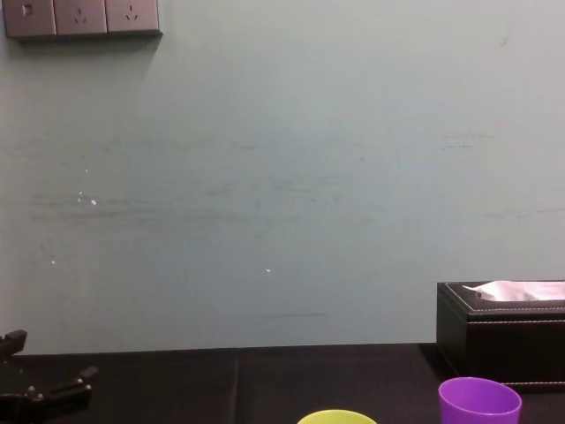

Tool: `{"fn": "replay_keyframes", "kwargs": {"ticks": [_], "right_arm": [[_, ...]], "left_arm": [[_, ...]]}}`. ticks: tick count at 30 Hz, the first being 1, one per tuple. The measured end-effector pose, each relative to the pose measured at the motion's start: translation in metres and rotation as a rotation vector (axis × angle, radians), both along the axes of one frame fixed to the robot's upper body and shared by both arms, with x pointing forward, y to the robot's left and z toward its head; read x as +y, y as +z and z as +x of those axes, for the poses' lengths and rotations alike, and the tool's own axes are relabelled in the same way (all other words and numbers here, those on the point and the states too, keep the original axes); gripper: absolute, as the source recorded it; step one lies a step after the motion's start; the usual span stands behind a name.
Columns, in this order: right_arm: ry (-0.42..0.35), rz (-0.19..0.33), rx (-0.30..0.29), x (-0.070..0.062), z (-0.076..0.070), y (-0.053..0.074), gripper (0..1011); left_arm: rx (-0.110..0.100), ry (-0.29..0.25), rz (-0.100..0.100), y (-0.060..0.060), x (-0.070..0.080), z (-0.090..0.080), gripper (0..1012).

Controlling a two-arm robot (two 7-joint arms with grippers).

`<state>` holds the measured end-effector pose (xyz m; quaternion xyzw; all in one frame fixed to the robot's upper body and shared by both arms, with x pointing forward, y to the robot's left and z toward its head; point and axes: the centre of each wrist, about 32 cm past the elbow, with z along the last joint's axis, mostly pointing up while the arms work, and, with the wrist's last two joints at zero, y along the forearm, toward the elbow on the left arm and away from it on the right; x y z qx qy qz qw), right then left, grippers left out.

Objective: Stack the three plastic cups sequentially using one hand.

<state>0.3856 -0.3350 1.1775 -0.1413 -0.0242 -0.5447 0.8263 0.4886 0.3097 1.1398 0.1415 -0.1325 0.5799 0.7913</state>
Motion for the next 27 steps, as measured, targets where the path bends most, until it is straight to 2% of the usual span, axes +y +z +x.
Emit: {"fn": "replay_keyframes", "kwargs": {"ticks": [3,6,13,19,27], "right_arm": [[0.012,0.009,0.032,-0.003,-0.008,0.002,1004],[0.067,0.021,0.108,-0.008,-0.016,0.005,1003],[0.194,0.054,0.252,-0.017,-0.016,0.009,1003],[0.272,0.060,0.310,-0.014,-0.011,0.006,1003],[0.319,0.047,0.303,-0.001,-0.007,0.003,1003]], "left_arm": [[0.000,0.000,0.000,0.000,0.000,0.000,1000],[0.000,0.000,0.000,0.000,0.000,0.000,1000],[0.000,0.000,0.000,0.000,0.000,0.000,1000],[0.000,0.000,0.000,0.000,0.000,0.000,1000],[0.000,0.000,0.000,0.000,0.000,0.000,1000]]}}
